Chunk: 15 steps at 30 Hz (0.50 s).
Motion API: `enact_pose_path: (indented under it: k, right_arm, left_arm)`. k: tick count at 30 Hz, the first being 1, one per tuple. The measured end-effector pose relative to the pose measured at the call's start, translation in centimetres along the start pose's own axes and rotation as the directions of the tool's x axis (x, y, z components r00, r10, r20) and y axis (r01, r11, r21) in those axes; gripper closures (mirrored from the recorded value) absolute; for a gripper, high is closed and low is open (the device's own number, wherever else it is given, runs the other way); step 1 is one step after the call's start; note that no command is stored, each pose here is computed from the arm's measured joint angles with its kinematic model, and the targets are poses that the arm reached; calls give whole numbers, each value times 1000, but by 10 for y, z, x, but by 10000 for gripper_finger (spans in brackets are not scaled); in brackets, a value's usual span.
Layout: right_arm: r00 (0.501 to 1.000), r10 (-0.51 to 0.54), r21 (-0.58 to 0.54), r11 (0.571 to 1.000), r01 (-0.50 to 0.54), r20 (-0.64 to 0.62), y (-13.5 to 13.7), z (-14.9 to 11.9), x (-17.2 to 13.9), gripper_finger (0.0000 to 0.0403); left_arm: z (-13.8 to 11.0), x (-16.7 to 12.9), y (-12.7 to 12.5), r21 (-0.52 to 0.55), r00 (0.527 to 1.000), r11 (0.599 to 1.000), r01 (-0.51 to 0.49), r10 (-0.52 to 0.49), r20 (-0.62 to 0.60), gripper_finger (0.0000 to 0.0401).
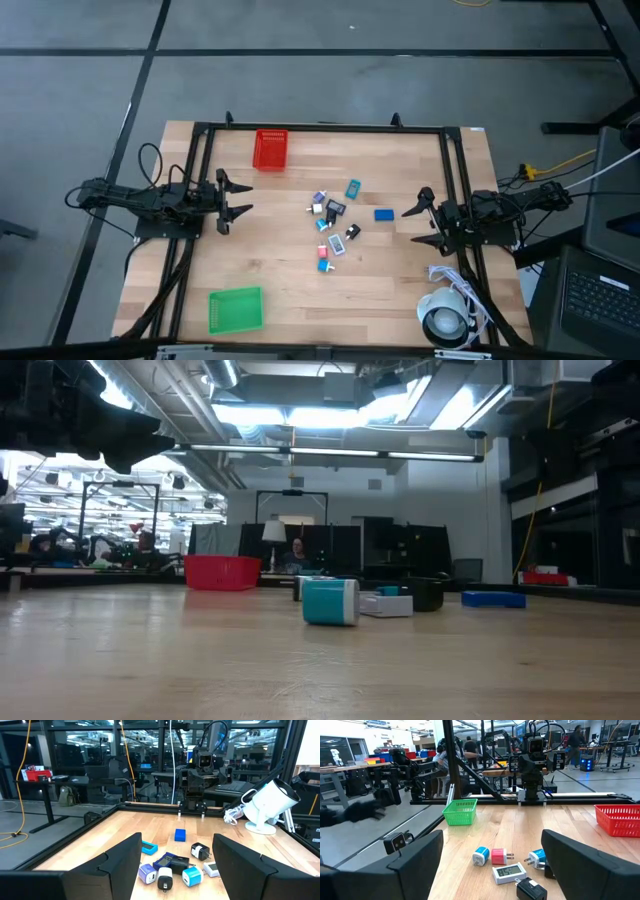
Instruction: Pick & Place Office items
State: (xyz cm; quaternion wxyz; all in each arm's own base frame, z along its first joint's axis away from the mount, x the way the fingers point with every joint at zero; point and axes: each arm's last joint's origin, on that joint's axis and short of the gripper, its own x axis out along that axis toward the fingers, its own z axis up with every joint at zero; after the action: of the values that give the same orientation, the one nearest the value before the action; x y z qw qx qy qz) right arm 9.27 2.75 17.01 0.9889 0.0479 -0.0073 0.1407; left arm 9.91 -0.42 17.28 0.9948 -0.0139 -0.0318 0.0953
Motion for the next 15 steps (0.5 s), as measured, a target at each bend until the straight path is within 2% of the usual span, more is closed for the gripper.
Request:
enact_pose_path:
  k: [15]
  right_arm:
    - [1000, 0, 0, 1000, 0, 0, 0, 0, 0, 59]
  left_arm:
    - [3, 0, 1, 13, 999, 1000, -24, 24, 31, 162]
